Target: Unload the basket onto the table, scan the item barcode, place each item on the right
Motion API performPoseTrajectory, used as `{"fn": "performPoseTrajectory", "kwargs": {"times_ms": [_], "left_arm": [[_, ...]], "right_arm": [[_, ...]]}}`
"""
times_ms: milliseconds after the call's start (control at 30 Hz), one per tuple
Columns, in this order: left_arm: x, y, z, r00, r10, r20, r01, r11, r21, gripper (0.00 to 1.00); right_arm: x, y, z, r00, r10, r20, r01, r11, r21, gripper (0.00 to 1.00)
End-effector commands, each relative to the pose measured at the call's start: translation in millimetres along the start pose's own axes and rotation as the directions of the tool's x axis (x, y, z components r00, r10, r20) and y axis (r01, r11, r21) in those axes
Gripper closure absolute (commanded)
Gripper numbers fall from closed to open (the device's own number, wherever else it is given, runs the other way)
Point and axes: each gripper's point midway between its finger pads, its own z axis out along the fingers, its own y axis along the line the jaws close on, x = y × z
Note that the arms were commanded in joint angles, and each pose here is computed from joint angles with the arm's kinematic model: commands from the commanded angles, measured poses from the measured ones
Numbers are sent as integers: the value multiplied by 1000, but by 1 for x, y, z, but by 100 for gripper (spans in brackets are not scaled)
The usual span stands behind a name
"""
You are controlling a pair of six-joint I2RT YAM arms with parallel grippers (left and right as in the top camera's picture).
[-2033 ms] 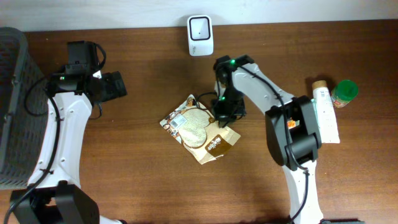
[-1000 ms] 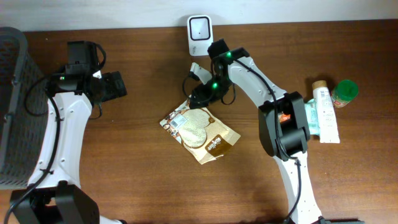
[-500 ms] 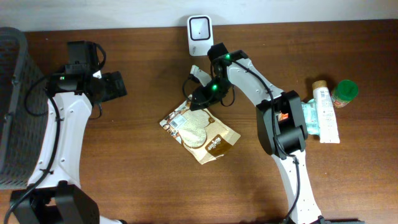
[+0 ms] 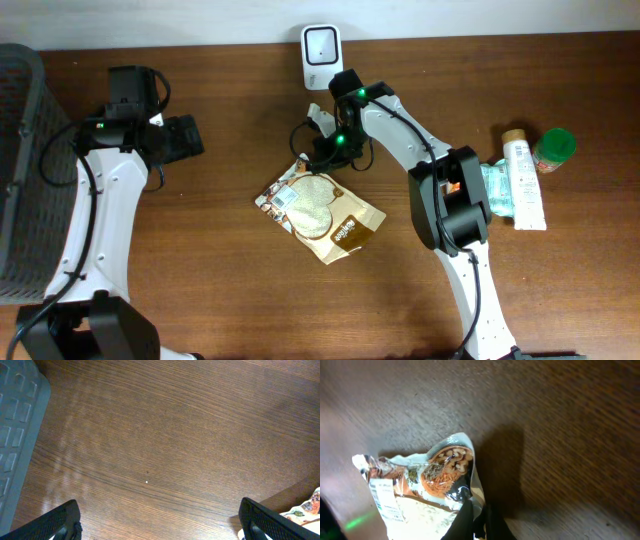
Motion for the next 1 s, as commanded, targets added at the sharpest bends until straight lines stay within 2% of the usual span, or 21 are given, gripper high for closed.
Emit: {"fn": "performPoseTrajectory", "kwargs": {"times_ms": [0, 233, 300, 367, 433, 533, 633, 767, 967], "left_arm": [[-6, 1, -5, 1000, 15, 20, -15, 1000, -4, 1], [-6, 1, -5, 1000, 15, 20, -15, 1000, -4, 1], [-6, 1, -5, 1000, 15, 20, -15, 1000, -4, 1], [-6, 1, -5, 1000, 15, 20, -15, 1000, -4, 1], [-6, 1, -5, 1000, 15, 20, -15, 1000, -4, 1], [-6, 1, -5, 1000, 15, 20, -15, 1000, -4, 1], [-6, 1, -5, 1000, 15, 20, -15, 1000, -4, 1], [-6, 1, -5, 1000, 15, 20, -15, 1000, -4, 1], [-6, 1, -5, 1000, 15, 20, -15, 1000, -4, 1]], "right_arm": [[2, -37, -5, 987, 161, 15, -162, 982, 98, 96], [-11, -69, -81, 924, 345, 167, -359, 931, 60, 96], [-6, -78, -91, 909, 383, 164, -392, 919, 26, 96], [3, -77, -97, 922, 363, 134, -363, 931, -24, 95], [17, -68, -101, 957, 276, 83, -271, 960, -73, 66], [48, -56, -102, 990, 138, -28, -140, 985, -96, 37], [71, -44, -104, 994, 31, -107, -46, 989, -140, 31], [75, -44, -96, 992, 34, -122, -52, 988, -148, 29], [90, -34, -59, 986, 18, -168, -50, 981, -189, 30]]}}
